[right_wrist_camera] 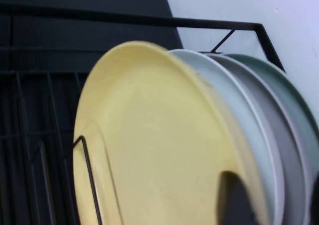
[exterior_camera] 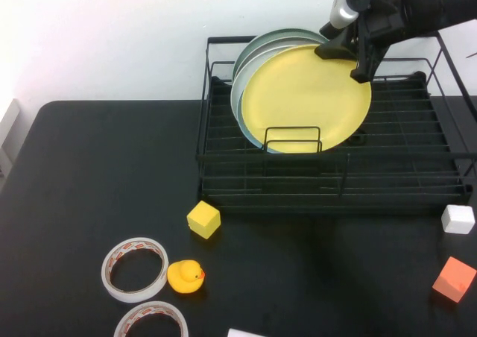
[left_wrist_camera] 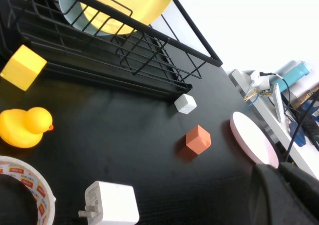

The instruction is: Place plate on rack

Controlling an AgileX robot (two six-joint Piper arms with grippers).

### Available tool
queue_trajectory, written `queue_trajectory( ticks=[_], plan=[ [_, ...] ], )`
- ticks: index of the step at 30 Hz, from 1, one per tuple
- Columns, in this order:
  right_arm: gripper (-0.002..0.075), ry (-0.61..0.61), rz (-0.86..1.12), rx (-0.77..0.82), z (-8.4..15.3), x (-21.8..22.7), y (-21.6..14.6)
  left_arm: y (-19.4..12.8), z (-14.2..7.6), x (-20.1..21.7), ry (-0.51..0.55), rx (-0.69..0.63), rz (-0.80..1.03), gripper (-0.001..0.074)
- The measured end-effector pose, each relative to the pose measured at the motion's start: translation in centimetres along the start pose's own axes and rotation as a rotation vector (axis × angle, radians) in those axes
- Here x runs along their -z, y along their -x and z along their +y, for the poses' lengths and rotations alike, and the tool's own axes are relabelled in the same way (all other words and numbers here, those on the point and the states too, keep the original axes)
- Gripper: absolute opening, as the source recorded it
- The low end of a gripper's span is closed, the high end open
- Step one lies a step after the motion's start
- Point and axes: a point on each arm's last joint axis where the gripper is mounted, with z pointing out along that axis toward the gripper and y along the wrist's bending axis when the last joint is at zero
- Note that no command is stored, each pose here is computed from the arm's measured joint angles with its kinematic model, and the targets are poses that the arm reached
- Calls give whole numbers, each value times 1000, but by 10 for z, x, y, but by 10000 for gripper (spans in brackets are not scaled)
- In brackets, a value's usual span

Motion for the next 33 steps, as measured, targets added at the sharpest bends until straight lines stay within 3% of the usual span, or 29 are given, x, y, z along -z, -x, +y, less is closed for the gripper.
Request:
queue_trajectory(
  ticks=[4,9,14,19,21,29,33],
  plan=[
    [413,0,2,-37,0,0,0,0,0,0,0,4,0,0],
    [426,-32,-18,-116,-3,18,14,0,0,0,0,4,0,0],
    [313,-122,-91,-131,-6,73,54,0,0,0,0,4,0,0],
    [92,-197,-183,-205,1,136,94,0,0,0,0,-9,0,0],
    [42,-194,-215,-263,8,160,107,0,0,0,0,-37,0,0],
    [5,57,-167,-341,61,225,134,0,8,-1,74,-174,-17,0],
    [5,52,-183,-339,92,262,140,2,9,-1,93,-219,-35,0]
  ],
)
